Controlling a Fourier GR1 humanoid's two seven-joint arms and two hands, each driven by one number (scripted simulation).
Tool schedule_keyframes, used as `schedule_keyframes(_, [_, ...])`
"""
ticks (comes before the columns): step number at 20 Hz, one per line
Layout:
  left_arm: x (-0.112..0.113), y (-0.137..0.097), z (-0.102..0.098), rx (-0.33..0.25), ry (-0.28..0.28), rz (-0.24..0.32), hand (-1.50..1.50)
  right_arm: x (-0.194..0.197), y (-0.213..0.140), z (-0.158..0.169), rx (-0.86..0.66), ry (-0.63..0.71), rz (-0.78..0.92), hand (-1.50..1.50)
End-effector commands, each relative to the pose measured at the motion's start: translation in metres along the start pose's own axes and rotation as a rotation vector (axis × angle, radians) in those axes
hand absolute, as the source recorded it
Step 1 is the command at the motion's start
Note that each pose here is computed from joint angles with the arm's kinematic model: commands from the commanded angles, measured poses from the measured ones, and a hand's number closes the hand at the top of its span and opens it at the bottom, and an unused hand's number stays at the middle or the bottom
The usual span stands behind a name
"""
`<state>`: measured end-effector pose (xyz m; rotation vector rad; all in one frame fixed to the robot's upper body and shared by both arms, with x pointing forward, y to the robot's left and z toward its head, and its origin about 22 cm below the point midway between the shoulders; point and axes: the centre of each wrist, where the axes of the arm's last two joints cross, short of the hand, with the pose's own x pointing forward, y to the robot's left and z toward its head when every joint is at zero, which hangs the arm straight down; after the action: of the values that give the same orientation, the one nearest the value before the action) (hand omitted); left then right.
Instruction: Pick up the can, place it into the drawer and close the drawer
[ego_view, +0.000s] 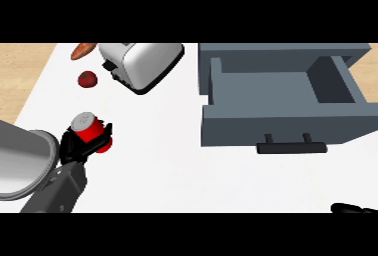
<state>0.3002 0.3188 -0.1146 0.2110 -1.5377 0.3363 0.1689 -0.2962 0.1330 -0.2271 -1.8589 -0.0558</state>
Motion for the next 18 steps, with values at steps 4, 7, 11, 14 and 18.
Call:
schedule_keyframes(4, [-0.003,-0.094,0.004,-0.318,-0.005,-0.003,1.50,0.007,0.000,-0.009,0.019,-0.018,0.010,-1.50])
schedule_keyframes(7, [0.010,-0.113,-0.007,-0.290,-0.038,0.054,1.50,0.019,-0.003,-0.014,0.004,-0.003,0.021,-1.50])
schedule_keyframes(11, [0.024,-0.141,-0.010,-0.342,-0.055,0.055,1.50,0.007,-0.004,0.007,-0.025,-0.004,0.018,-1.50])
schedule_keyframes(14, [0.045,-0.138,-0.025,-0.395,-0.055,0.025,1.50,0.010,-0.003,-0.005,-0.028,-0.014,0.029,-1.50])
schedule_keyframes(18, [0.080,-0.179,-0.031,-0.405,-0.099,0.009,1.50,0.003,-0.007,0.002,-0.022,0.000,0.047,-1.50])
